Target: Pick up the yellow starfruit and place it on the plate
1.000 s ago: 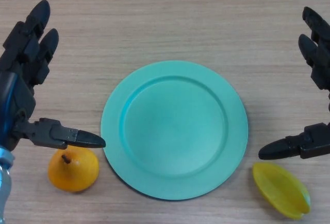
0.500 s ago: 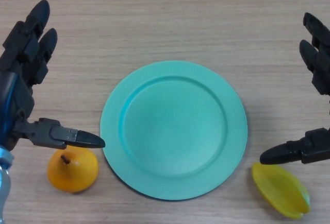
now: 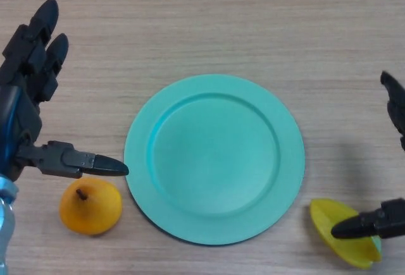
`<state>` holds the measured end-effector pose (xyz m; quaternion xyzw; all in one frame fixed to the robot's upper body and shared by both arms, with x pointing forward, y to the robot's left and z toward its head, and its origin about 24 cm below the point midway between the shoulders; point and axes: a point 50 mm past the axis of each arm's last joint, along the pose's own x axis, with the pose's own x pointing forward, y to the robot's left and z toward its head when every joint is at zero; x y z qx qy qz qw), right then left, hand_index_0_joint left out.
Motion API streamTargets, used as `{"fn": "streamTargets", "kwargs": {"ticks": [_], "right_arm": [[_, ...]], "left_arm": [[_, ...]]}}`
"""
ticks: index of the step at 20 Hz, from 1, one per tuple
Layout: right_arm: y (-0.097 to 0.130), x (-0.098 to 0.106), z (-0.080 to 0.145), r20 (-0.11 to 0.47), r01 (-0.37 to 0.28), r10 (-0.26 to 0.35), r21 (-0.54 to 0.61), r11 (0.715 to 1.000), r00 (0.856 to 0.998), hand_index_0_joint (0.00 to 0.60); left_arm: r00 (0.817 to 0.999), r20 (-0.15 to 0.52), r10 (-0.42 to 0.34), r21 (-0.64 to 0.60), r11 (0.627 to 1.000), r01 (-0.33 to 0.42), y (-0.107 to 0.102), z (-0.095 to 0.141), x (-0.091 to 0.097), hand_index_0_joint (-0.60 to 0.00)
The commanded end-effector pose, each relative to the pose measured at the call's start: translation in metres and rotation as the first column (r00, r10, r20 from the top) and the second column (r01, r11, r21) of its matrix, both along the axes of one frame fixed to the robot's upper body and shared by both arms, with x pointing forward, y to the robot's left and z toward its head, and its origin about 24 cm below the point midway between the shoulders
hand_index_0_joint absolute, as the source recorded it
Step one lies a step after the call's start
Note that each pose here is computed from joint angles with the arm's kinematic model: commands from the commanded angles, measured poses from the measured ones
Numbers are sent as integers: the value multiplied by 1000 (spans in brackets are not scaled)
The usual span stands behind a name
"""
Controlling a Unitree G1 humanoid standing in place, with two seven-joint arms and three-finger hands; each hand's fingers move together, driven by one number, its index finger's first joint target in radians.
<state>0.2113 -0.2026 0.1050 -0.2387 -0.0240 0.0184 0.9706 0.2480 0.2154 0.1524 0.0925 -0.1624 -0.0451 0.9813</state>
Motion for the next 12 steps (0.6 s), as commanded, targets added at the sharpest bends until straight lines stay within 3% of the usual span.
{"fn": "streamTargets", "kwargs": {"ticks": [1,12], "right_arm": [[-2,-8,20,165,-13,30,-101,995,986,0],[1,-19,-34,62,12,0,-193,981,998,0]], "left_arm": [[981,196,19,20,1000,-24,6,29,-6,0],[981,196,9,27,1000,-14,3,29,4,0]]}}
